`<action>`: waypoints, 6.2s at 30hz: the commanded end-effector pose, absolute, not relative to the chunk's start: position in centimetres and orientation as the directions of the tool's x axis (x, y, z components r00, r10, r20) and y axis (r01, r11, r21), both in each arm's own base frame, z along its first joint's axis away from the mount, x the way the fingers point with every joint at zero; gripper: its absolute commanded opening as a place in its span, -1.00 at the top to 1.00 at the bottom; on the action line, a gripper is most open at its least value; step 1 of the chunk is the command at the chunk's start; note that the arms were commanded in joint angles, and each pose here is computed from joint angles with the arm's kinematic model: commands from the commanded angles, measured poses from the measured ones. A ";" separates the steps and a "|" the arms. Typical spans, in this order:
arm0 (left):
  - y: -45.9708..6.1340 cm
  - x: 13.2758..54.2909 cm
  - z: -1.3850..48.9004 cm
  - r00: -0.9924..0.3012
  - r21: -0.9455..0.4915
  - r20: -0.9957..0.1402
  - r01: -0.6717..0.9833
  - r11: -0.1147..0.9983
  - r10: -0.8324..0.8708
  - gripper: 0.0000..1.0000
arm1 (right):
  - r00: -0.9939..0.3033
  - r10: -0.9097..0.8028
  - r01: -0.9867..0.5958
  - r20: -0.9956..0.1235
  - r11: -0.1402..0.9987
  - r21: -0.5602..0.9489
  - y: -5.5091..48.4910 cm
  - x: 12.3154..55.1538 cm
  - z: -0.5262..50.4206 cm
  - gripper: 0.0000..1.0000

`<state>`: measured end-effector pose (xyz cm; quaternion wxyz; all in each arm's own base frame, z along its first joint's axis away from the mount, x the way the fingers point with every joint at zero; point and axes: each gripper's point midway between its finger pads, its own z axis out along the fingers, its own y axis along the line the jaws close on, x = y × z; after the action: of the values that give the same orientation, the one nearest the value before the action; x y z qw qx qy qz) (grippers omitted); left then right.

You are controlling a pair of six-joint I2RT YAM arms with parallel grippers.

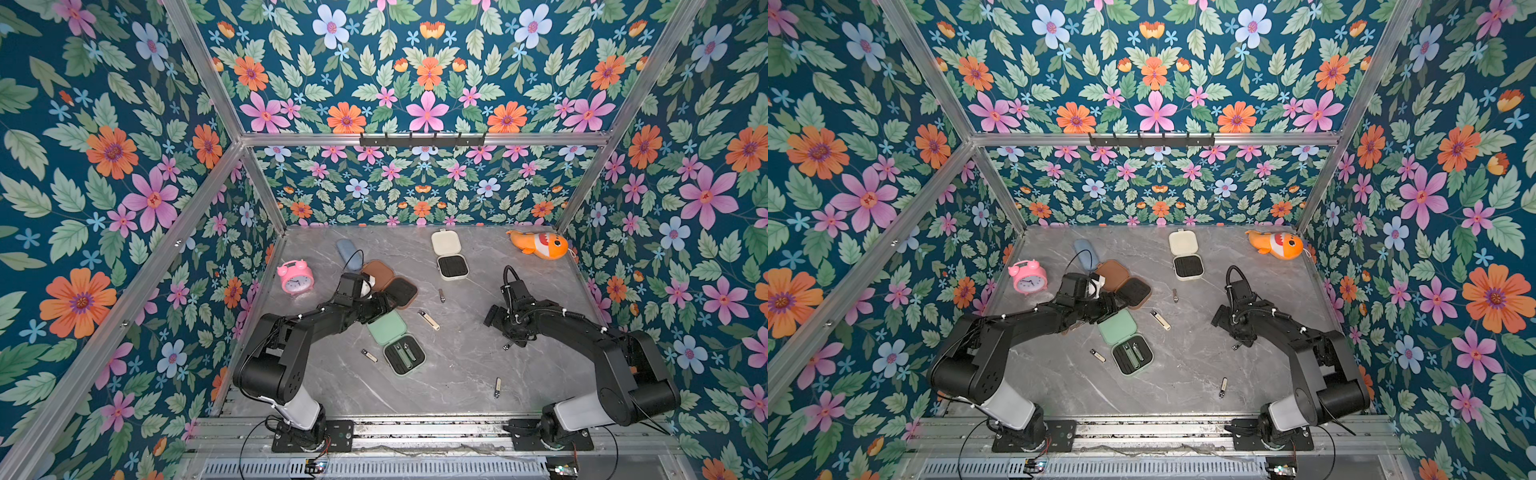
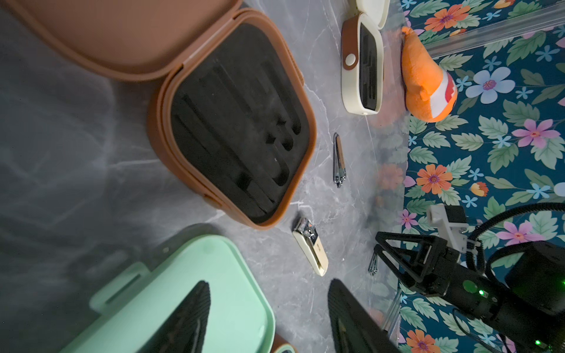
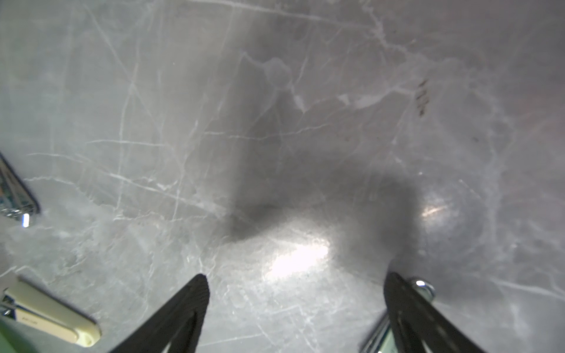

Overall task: Organize nail clipper sets
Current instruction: Adjust the nail clipper at the center of the board, then pick up the nail clipper from the center of the board, then place the nail clipper in the storage box.

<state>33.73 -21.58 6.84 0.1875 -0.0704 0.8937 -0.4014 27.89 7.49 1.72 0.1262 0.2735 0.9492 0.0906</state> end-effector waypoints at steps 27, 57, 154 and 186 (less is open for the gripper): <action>-22.3 33.6 7.5 -0.919 -0.773 -0.294 0.066 0.631 -0.263 -0.28 | -0.801 0.598 0.592 -0.015 0.796 0.126 7.5 20.8 1.3 -0.76; -22.6 33.3 7.8 -0.918 -0.794 -0.300 0.089 0.602 -0.261 -0.28 | -0.829 0.557 0.559 0.044 0.828 0.046 8.1 17.6 1.4 -0.57; -19.3 31.4 2.1 -0.946 -0.600 -0.220 -0.061 0.798 -0.238 -0.28 | -0.760 -0.515 -0.608 -0.396 0.779 0.152 35.6 23.2 4.5 0.87; -19.5 31.3 2.1 -0.948 -0.607 -0.216 -0.059 0.792 -0.235 -0.24 | -0.786 -0.477 -0.532 -0.394 0.846 0.038 33.5 24.4 4.0 0.46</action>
<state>32.94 -20.57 4.04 0.1783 -0.0629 0.9192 -0.3454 23.81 34.00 3.65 0.1779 -0.2803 0.9391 0.0891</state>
